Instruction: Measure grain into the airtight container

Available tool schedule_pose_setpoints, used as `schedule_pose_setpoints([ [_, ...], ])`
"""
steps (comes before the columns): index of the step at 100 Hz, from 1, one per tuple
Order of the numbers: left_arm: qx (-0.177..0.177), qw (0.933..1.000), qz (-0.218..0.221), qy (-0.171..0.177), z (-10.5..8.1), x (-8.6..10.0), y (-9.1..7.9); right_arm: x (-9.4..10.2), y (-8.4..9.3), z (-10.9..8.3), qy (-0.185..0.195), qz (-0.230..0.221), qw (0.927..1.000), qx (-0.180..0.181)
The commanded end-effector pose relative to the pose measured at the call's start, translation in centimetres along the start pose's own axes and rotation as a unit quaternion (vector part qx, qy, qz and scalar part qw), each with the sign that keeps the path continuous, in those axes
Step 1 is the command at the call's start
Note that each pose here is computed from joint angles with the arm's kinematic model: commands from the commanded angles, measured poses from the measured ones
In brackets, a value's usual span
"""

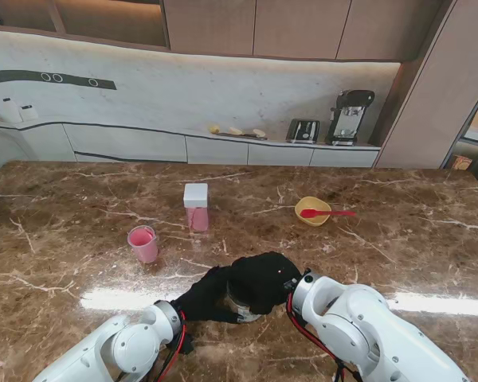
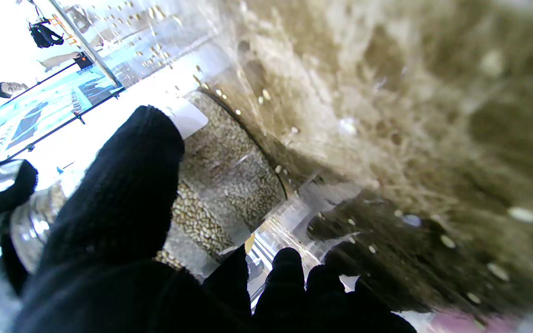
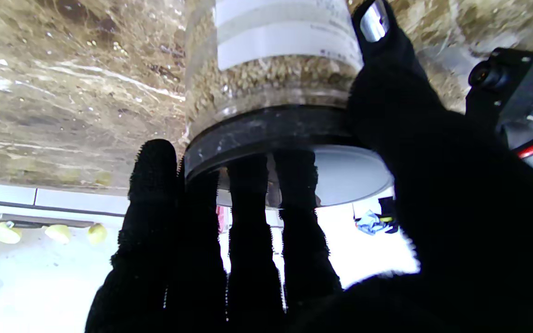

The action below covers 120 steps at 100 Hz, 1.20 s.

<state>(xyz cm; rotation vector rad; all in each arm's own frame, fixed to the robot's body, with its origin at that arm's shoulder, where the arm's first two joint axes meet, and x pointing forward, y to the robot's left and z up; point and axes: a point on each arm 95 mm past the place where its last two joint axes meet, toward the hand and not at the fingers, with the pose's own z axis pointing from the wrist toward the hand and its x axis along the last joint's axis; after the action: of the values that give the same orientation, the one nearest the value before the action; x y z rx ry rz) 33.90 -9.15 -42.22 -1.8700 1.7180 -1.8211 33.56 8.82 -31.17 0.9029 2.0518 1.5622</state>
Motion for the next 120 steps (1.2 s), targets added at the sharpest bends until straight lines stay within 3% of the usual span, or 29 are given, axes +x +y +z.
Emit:
schedule_pose_setpoints([
  [1, -0.021, 0.9996, -0.005, -0.019, -0.5, -1.1, 1.6, 0.3, -0.2, -0.3, -0.001, 0.011, 0.9999, -0.005],
  [19, -0.021, 0.9996, -0.005, -0.02, -0.6, -1.1, 1.6, 0.3, 1.2, -2.1, -0.027, 0.026, 0.9979, -0.053],
  [34, -0.019, 0.9996, -0.005, -0.02, -0.6, -1.0, 1.6, -1.0, 1.3, -4.6, -0.088, 0.028, 0.9941, -0.056],
  [44, -0.017, 0.9997, -0.005, -0.019, -0.6, -1.1, 1.6, -2.3, 0.1, -6.3, -0.142, 0.025, 0.9888, -0.04],
  [56, -0.016, 0.9997, -0.005, -0.02, -0.7, -1.2, 1.5, -3.6, -2.3, -8.0, -0.201, 0.023, 0.9792, 0.004],
  [81, -0.011, 0.9997, -0.005, -0.02, -0.9, -1.2, 1.4, -5.2, -7.0, -9.2, -0.284, 0.01, 0.957, 0.056],
  [97, -0.012, 0.9997, -0.002, -0.02, -0.9, -1.2, 1.2, -5.7, -8.6, -8.9, -0.306, -0.004, 0.9492, 0.072],
  [120, -0.011, 0.9997, -0.001, -0.021, -1.0, -1.3, 1.2, -5.9, -8.9, -8.7, -0.305, 0.006, 0.9487, 0.081],
])
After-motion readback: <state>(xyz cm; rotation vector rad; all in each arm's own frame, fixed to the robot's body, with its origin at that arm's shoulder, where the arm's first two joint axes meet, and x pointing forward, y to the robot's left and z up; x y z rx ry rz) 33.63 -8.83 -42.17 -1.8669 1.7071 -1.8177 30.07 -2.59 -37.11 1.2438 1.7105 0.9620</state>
